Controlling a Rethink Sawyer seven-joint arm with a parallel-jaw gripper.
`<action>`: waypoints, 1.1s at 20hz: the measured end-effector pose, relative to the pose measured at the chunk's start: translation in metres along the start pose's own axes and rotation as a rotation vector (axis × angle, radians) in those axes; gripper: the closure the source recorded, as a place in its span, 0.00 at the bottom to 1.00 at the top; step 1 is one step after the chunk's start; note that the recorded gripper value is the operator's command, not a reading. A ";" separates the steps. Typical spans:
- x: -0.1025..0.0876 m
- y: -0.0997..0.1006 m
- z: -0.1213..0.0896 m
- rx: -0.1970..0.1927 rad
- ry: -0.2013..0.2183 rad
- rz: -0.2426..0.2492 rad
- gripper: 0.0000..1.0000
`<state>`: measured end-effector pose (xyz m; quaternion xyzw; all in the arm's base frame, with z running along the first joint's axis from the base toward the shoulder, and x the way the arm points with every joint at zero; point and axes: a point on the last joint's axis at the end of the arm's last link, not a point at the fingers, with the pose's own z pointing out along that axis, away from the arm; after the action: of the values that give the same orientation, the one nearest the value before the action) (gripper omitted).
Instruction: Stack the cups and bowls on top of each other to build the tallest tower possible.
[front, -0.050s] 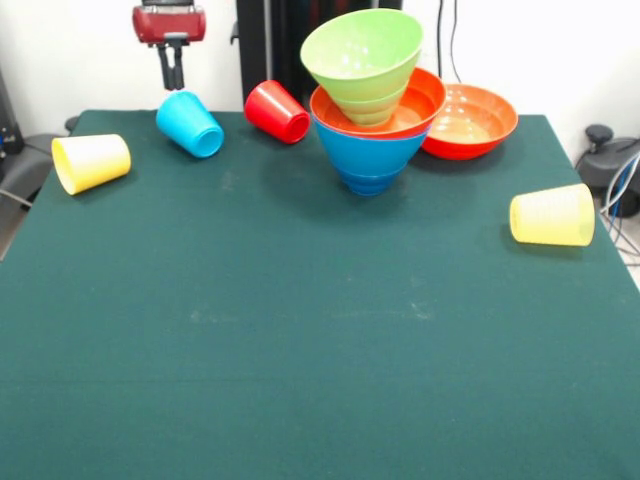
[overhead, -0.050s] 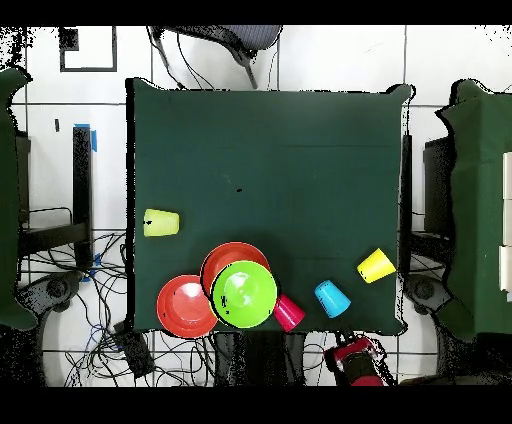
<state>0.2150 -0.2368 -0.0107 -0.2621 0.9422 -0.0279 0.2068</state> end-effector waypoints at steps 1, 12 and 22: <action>-0.001 -0.001 0.000 0.004 -0.009 -0.001 1.00; -0.009 -0.019 0.003 0.091 -0.019 0.043 1.00; -0.007 -0.023 0.010 0.108 0.036 0.029 1.00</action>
<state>0.2356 -0.2526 -0.0137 -0.2365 0.9466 -0.0806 0.2038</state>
